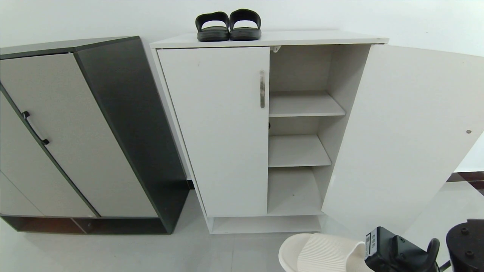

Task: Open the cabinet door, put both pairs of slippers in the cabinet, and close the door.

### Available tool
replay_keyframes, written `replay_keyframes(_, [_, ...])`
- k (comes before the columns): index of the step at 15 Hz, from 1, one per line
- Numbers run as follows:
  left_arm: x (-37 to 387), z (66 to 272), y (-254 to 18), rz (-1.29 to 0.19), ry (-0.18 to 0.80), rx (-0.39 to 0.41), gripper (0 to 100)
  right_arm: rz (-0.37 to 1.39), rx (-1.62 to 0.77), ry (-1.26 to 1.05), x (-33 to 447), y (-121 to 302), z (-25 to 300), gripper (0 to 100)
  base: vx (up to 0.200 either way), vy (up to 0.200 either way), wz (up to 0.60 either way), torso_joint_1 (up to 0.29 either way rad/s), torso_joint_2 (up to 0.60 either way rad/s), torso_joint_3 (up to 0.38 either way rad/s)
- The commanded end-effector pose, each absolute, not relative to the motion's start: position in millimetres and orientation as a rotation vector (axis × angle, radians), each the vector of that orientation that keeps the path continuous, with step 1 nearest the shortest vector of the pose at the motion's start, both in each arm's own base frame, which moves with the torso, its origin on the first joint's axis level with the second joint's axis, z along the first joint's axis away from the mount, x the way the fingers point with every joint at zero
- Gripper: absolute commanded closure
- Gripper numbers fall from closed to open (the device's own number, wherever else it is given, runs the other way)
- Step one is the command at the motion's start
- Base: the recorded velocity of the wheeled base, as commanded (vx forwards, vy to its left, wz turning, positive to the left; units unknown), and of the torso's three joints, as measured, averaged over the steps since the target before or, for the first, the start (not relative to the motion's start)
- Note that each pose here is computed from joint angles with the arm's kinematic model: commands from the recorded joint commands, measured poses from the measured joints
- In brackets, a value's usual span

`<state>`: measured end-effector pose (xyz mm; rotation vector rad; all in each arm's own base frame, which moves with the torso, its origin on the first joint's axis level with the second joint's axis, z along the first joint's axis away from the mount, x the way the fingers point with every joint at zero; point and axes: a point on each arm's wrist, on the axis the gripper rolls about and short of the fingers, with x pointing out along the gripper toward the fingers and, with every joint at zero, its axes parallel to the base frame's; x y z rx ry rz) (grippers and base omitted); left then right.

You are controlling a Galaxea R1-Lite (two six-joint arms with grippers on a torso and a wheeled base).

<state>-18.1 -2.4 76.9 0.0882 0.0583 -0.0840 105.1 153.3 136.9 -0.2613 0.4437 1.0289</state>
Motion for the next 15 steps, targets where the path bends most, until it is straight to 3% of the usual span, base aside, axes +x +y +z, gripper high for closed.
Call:
replay_keyframes(1, [-23, 76, -1, -0.072, -0.005, 0.091, 100, 1.027, -0.268, 0.459, 106, 155, 134, 100, 0.0, 0.0, 0.0, 0.0, 0.0, 0.0])
replay_keyframes(2, [-23, 76, 0, -0.008, 0.0, 0.08, 100, 1.022, -0.268, 0.466, 108, 156, 133, 100, 0.0, 0.0, 0.0, 0.0, 0.0, 0.0])
replay_keyframes(5, [-23, 76, 0, -0.006, 0.001, 0.064, 100, 0.92, -0.233, 0.422, 129, 171, 140, 100, 0.0, 0.0, 0.0, 0.0, 0.0, 0.0])
replay_keyframes(7, [-23, 76, 0, -0.006, 0.002, 0.009, 100, 0.745, -0.172, 0.425, 149, 195, 141, 100, 0.0, 0.0, 0.0, 0.0, 0.0, 0.0])
replay_keyframes(11, [-23, 76, 0, -0.006, 0.002, 0.008, 100, 0.359, -0.012, 0.395, 214, 248, 132, 100, 0.0, 0.0, 0.0, 0.0, 0.0, 0.0])
replay_keyframes(13, [-23, 76, 0, -0.006, 0.002, 0.009, 100, 0.243, -0.022, 0.371, 232, 256, 124, 100, 0.0, 0.0, 0.0, 0.0, 0.0, 0.0])
replay_keyframes(15, [-23, 76, 0, -0.008, 0.0, 0.011, 100, 0.173, -0.035, 0.354, 238, 261, 120, 100, 0.0, -0.2, 0.0, 0.0, 0.0, 0.005])
